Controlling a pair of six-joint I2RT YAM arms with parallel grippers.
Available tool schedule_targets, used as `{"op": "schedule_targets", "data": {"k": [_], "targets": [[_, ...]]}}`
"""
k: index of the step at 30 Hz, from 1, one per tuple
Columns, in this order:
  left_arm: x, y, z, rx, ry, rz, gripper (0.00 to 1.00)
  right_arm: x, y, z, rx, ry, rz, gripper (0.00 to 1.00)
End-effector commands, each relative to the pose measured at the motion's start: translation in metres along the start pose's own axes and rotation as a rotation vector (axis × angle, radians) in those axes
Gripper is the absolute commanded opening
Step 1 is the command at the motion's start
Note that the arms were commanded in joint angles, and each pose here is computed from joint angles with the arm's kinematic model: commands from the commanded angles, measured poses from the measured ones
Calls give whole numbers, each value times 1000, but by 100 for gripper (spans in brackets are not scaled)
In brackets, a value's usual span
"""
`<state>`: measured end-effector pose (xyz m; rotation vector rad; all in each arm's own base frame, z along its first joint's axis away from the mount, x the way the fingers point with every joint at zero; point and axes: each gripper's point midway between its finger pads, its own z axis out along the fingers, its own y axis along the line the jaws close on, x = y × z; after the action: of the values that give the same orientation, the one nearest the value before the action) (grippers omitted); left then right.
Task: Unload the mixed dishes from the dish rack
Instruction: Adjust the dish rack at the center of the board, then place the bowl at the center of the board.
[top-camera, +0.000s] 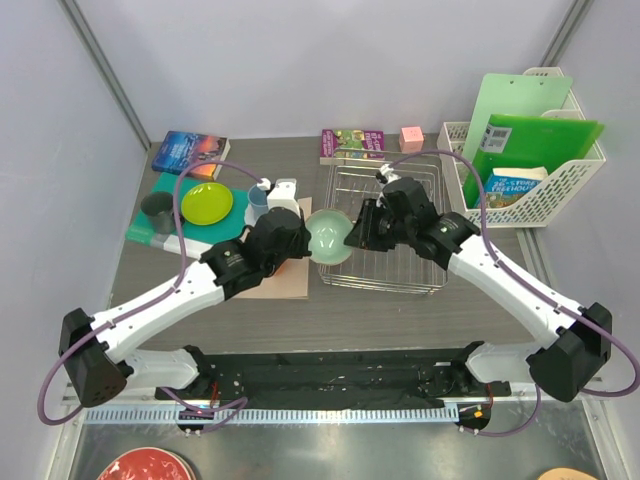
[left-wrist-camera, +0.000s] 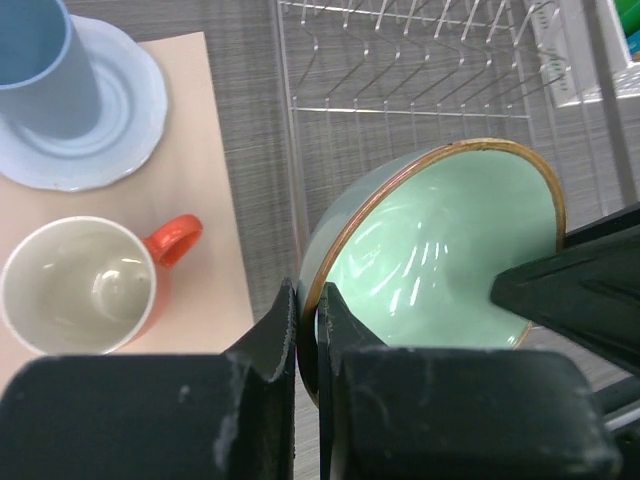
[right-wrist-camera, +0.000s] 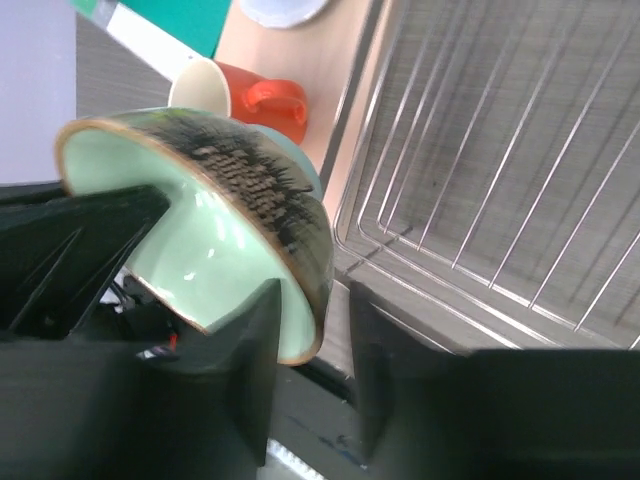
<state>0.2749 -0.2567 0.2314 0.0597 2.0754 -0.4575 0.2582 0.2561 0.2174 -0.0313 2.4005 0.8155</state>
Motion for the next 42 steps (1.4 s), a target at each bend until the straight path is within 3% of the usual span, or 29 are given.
{"op": "schedule_targets", "data": {"k": [1,6,12,18,24,33,38,42], "targets": [[-36,-4,-12,-4,-91,-15,0,-38,40,-31,-144,-158,-36,48],[-55,-7,-24,8,-130,-11,0,-48,37,-42,-130,-235,-28,72],[-92,27,-58,-113,-221,-17,0,-61,15,-61,-38,-366,-7,76],[-104,126,-103,-370,-289,-114,0,-68,-5,-81,31,-481,-22,76],[-52,200,-96,-523,-176,-312,0,-55,-11,-66,22,-442,-35,75],[17,236,-49,-529,24,-582,0,-35,-22,-51,11,-399,-42,75],[17,242,-26,-517,5,-665,0,-28,-32,-43,30,-393,-53,74],[-26,241,-14,-498,-80,-670,0,-31,-30,-44,26,-402,-70,74]]}}
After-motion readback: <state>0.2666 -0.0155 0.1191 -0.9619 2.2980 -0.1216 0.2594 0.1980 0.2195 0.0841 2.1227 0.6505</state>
